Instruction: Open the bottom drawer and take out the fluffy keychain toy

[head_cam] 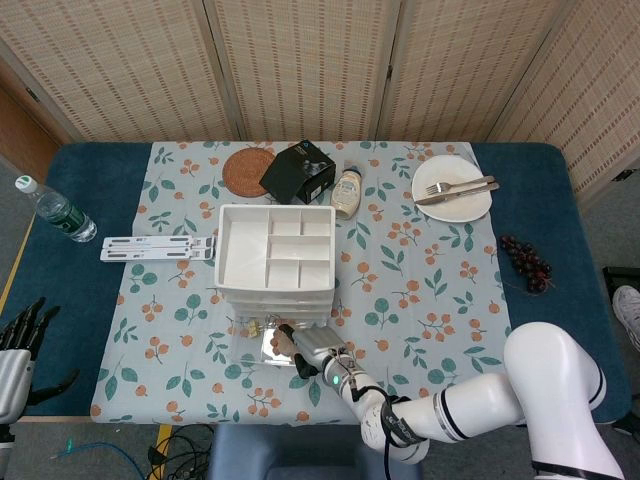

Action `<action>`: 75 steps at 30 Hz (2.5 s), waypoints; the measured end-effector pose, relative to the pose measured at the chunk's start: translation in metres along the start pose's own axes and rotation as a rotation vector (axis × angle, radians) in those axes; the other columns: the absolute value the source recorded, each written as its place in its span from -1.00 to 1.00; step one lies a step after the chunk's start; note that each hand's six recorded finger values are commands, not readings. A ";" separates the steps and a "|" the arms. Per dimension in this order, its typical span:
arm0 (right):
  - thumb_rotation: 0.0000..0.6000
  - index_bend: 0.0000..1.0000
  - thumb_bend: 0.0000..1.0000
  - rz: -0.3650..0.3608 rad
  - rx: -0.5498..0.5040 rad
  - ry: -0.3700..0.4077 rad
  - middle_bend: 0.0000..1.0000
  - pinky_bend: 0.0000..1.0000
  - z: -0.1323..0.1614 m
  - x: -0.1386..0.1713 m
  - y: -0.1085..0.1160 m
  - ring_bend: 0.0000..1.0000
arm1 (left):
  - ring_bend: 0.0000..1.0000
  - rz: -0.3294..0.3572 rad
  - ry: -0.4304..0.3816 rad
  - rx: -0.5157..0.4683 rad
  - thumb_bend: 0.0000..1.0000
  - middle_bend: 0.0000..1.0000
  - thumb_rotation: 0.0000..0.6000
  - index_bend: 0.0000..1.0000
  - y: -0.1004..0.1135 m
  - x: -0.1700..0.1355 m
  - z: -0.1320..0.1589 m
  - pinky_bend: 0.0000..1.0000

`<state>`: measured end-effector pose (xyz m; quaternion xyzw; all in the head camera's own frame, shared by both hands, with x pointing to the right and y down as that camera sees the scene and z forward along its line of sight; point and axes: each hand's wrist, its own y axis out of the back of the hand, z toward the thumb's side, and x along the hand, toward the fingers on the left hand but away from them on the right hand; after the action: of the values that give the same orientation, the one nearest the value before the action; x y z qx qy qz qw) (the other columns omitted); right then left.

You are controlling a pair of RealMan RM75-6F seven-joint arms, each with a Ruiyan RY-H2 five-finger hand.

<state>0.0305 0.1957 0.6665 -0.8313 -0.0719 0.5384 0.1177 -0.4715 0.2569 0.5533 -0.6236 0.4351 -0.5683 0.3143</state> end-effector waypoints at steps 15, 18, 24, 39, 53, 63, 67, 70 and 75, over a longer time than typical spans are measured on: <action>1.00 -0.76 -0.40 -0.169 0.185 -0.018 0.86 1.00 0.001 -0.012 0.004 1.00 | -0.94 -0.001 0.005 -0.004 -0.62 -1.00 1.00 -0.81 -0.001 -0.002 -0.002 -0.77; 1.00 -0.74 -0.40 -0.180 0.199 -0.022 0.86 1.00 0.001 -0.013 0.002 1.00 | -0.94 -0.004 0.006 -0.007 -0.62 -1.00 1.00 -0.81 -0.002 -0.002 -0.003 -0.77; 1.00 -0.71 -0.27 -0.184 0.232 -0.030 0.86 1.00 0.005 -0.017 -0.003 1.00 | -0.94 -0.004 0.006 -0.011 -0.62 -1.00 1.00 -0.81 -0.003 -0.003 -0.004 -0.77; 1.00 -0.66 -0.18 -0.218 0.279 -0.058 0.86 1.00 0.003 -0.027 -0.004 1.00 | -0.94 -0.008 0.018 -0.012 -0.62 -1.00 1.00 -0.81 -0.005 -0.005 -0.009 -0.77; 1.00 -0.59 -0.17 -0.206 0.291 -0.059 0.86 1.00 0.006 -0.035 -0.008 1.00 | -0.95 -0.008 0.018 -0.011 -0.62 -1.00 1.00 -0.81 -0.004 -0.004 -0.008 -0.77; 1.00 -0.45 -0.19 -0.197 0.306 -0.062 0.86 1.00 0.010 -0.040 -0.010 1.00 | -0.95 -0.010 0.024 -0.010 -0.62 -1.00 1.00 -0.80 -0.005 -0.004 -0.010 -0.77; 1.00 -0.28 -0.16 -0.200 0.312 -0.063 0.88 1.00 0.011 -0.042 -0.010 1.00 | -0.95 -0.009 0.027 -0.011 -0.62 -1.00 1.00 -0.80 -0.005 -0.004 -0.011 -0.77; 1.00 -0.13 -0.06 -0.204 0.315 -0.064 0.90 1.00 0.012 -0.043 -0.009 1.00 | -0.95 -0.008 0.029 -0.013 -0.62 -1.00 1.00 -0.80 -0.004 -0.004 -0.011 -0.77; 1.00 0.05 0.06 -0.206 0.324 -0.072 0.92 1.00 0.010 -0.043 -0.010 1.00 | -0.95 -0.008 0.027 -0.013 -0.62 -1.00 1.00 -0.80 -0.004 -0.004 -0.011 -0.77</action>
<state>0.0036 0.1956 0.7033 -0.7700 -0.0731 0.5573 0.3020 -0.4817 0.2636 0.5567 -0.6195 0.4407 -0.5751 0.3019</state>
